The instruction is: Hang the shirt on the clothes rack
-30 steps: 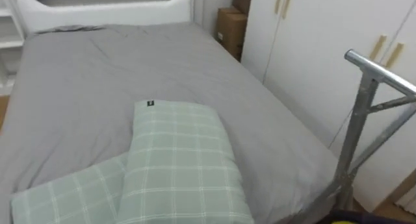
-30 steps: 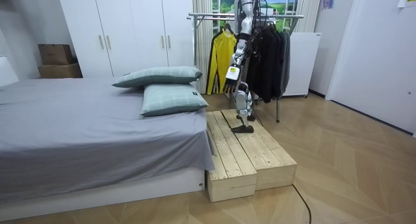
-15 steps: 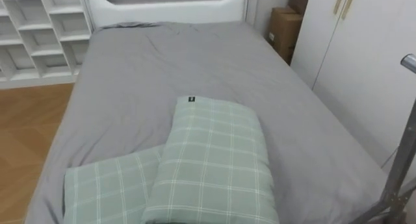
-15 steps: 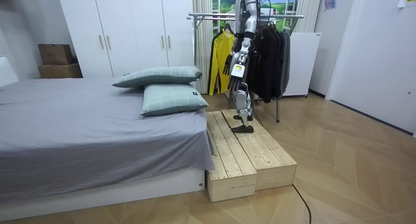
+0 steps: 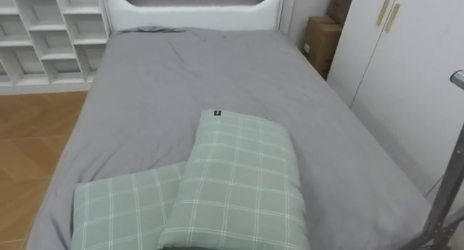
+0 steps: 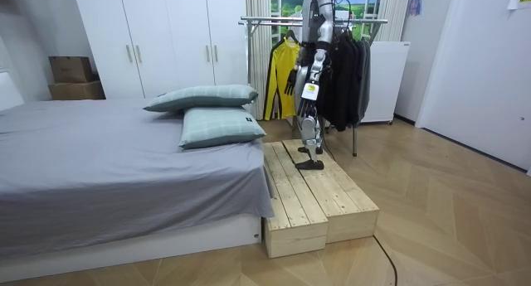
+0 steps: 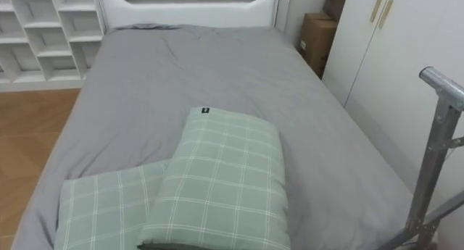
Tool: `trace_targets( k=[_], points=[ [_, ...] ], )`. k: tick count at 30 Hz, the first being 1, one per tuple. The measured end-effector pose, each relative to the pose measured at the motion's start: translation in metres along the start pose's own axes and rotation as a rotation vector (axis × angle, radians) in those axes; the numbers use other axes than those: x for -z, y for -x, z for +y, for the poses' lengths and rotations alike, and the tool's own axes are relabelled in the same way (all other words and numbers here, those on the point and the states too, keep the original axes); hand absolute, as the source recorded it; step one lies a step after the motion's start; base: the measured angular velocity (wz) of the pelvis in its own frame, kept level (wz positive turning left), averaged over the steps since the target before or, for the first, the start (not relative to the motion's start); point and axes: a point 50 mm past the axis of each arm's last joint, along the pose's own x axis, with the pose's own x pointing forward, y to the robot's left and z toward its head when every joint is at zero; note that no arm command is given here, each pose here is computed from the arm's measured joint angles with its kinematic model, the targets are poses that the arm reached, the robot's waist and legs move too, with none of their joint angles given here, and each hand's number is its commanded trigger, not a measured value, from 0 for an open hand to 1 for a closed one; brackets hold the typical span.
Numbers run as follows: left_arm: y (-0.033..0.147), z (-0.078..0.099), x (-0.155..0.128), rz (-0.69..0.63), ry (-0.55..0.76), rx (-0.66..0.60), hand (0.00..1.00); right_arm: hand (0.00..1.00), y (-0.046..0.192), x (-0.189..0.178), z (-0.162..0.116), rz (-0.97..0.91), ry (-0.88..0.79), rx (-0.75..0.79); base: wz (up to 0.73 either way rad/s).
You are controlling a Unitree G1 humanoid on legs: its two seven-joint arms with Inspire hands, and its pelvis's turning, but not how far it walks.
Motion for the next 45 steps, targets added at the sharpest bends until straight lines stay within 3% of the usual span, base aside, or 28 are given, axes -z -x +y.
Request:
trace_targets(
  k=[31, 45],
  points=[
    [0.0, -0.002, 0.0, 0.011, -0.004, 0.027, 0.0, 0.0, 0.001, 0.004, 0.001, -0.02, -0.01, -0.01, 0.02],
    [0.002, -0.011, 0.007, 0.062, -0.03, 0.175, 0.0, 0.0, 0.001, 0.007, 0.002, 0.006, -0.055, -0.043, 0.0]
  ],
)
